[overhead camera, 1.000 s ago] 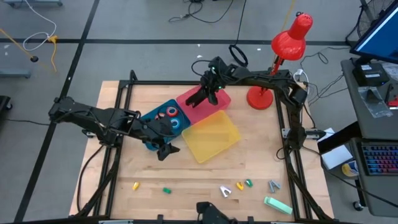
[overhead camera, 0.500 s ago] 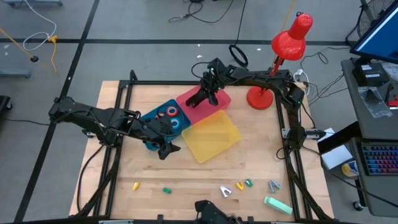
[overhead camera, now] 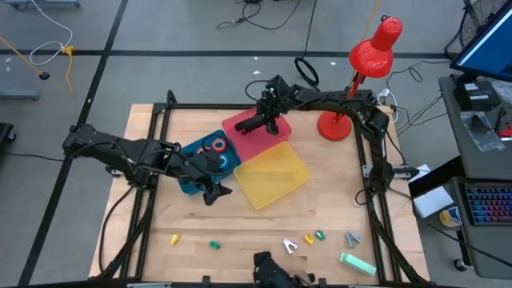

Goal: Pick and place Stapler, Stapler remover, tape
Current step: Put the black stapler into the pink bin

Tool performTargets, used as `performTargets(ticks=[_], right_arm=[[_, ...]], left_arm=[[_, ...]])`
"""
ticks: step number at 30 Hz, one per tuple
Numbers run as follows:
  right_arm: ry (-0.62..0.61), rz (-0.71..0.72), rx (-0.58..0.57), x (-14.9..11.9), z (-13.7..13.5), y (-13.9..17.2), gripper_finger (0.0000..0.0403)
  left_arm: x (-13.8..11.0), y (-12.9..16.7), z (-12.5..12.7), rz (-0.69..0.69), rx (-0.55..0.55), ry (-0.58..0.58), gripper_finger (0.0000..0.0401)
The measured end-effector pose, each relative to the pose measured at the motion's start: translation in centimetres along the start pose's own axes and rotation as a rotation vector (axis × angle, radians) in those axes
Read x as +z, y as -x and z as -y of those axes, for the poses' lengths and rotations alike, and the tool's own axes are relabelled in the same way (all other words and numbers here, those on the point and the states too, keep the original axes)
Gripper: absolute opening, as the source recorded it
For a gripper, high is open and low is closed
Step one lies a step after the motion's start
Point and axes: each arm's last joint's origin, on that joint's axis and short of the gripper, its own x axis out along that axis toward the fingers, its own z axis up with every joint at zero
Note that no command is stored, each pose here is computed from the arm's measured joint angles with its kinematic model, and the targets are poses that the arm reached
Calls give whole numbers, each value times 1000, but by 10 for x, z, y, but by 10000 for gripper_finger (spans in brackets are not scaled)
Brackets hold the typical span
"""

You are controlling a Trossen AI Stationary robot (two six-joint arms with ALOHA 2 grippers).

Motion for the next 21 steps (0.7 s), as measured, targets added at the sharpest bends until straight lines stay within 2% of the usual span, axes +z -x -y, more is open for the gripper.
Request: performTargets(ticks=[5, 8, 12, 21], right_arm=[[34, -112, -36, -9, -2, -1, 131], [54, -141, -58, -9, -2, -2, 146], [57, -165, -85, -11, -1, -2, 161], [57, -176, -86, -11, -2, 0, 156]], left_arm=[[0, 0, 0, -1, 0, -9, 367], [0, 0, 0, -1, 1, -18, 367], [0, 0, 0, -2, 2, -18, 367], [0, 0, 0, -3, 2, -18, 368]])
